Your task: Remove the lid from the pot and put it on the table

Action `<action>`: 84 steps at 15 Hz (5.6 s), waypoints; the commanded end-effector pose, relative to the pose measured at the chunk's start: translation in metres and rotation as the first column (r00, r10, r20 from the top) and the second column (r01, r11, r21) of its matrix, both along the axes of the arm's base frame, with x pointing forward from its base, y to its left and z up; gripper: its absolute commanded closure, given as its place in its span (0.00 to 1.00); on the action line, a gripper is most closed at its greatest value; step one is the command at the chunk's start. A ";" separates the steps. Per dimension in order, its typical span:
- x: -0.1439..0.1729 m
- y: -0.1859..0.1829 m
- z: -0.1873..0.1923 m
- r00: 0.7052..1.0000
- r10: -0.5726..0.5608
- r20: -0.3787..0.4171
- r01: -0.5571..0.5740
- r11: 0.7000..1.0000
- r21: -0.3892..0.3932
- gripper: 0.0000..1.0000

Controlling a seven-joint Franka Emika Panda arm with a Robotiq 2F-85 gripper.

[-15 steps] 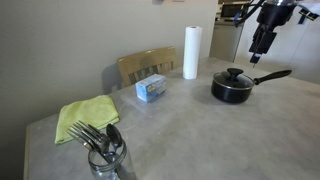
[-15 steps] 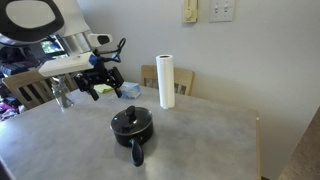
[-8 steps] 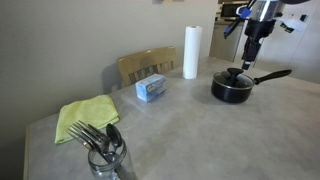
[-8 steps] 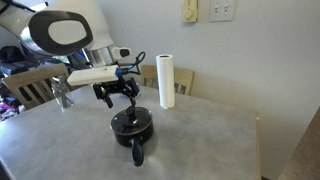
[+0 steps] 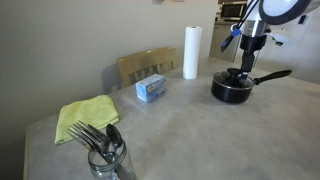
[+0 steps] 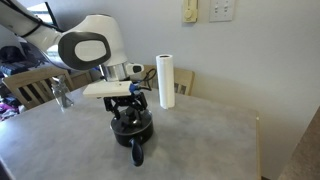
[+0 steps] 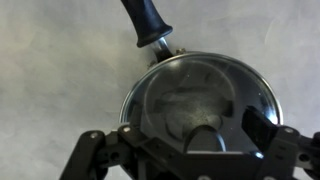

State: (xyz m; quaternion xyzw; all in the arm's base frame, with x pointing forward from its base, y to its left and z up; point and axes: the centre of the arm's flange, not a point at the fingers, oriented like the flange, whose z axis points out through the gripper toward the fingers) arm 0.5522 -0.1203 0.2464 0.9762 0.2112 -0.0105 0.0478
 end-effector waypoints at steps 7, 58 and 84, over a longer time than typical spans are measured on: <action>0.021 0.027 -0.022 0.999 0.052 0.016 -0.052 0.998 0.020 0.00; 0.036 0.072 0.057 0.996 0.085 -0.004 -0.085 0.992 0.090 0.88; -0.067 0.264 -0.013 0.998 0.033 -0.047 -0.030 0.997 0.073 0.88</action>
